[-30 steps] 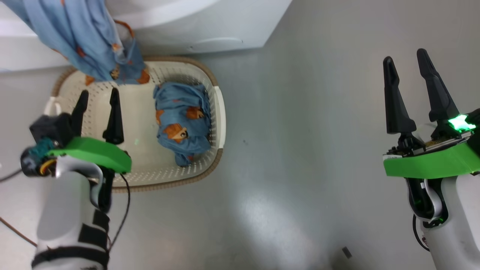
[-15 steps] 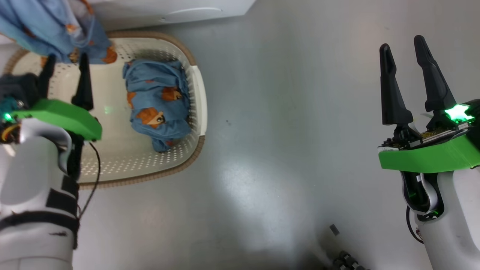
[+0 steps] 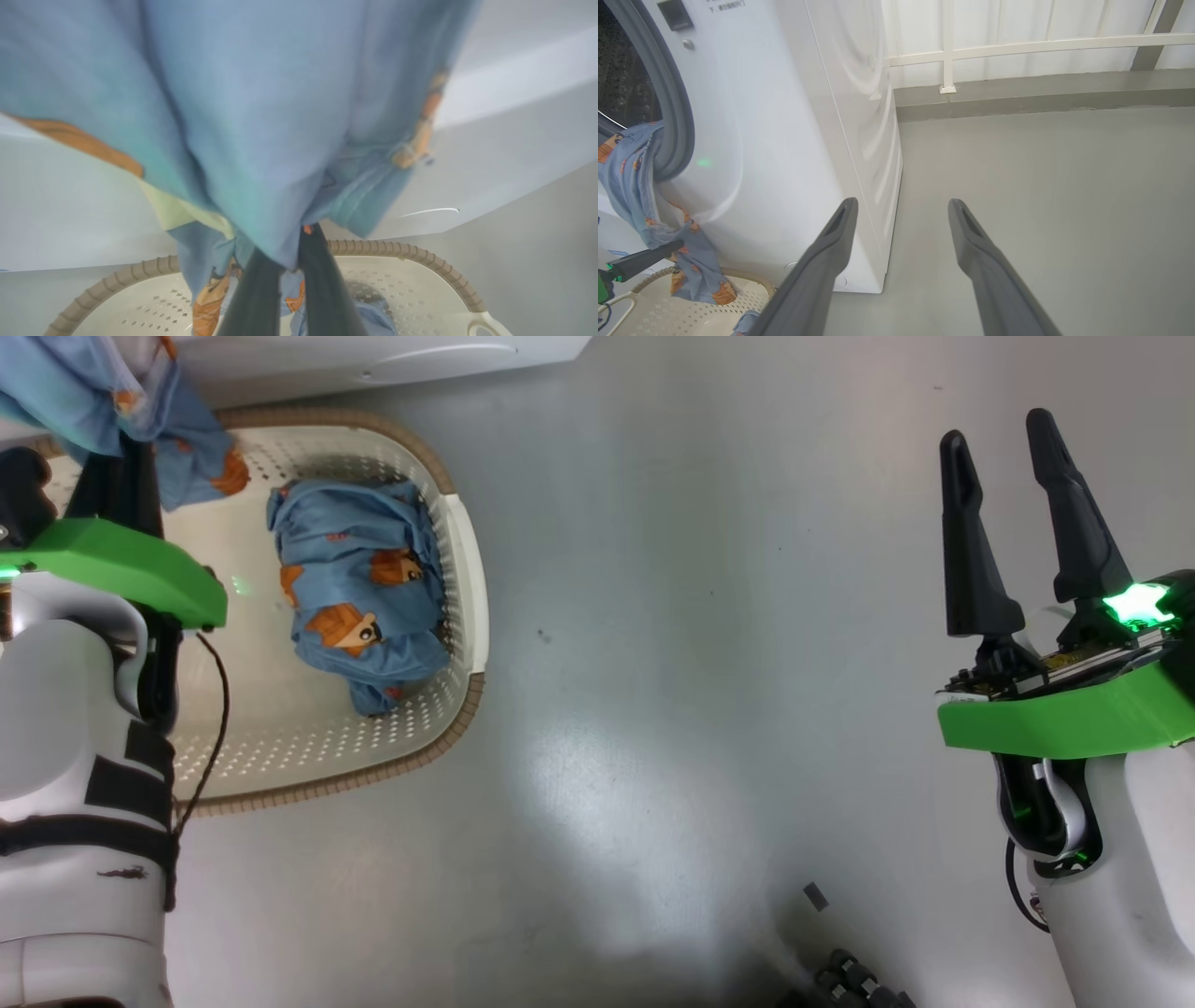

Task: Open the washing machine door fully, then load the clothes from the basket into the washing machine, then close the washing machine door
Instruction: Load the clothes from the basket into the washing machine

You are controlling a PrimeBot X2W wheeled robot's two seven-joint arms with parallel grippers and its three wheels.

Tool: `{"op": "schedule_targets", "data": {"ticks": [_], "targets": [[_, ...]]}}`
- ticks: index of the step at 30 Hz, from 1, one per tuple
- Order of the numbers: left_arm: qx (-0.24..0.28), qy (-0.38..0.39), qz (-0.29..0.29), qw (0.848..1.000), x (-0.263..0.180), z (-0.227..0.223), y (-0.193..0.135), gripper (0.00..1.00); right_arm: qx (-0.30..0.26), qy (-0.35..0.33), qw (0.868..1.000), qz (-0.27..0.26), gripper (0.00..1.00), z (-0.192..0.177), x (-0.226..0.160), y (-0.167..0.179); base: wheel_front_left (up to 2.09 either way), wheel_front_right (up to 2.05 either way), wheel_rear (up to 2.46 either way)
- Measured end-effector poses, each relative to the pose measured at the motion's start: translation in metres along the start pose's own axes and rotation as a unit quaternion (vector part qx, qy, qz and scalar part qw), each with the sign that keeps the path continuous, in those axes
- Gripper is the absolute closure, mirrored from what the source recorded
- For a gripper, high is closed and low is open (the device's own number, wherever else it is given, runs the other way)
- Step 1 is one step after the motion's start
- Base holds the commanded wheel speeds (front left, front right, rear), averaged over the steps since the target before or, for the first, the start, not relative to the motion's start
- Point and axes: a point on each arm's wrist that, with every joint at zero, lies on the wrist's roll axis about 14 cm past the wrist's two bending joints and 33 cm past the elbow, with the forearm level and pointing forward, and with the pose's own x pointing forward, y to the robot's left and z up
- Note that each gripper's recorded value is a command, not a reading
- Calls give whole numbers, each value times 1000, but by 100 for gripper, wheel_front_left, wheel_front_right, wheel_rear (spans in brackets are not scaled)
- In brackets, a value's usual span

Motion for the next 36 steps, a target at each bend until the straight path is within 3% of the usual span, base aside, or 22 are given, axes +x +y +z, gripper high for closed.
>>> {"op": "schedule_targets", "data": {"ticks": [12, 24, 36], "targets": [[-15, -68, 23, 997, -26, 43, 12, 100, 11, -27, 1000, 12, 0, 20, 4, 12, 0, 0, 0], [3, -176, 20, 984, -64, 120, 9, 100, 23, -54, 998, 34, 0, 42, 4, 32, 0, 0, 0], [52, -242, -2, 969, -47, 200, -6, 100, 28, -55, 998, 25, 0, 45, -2, 30, 0, 0, 0]]}}
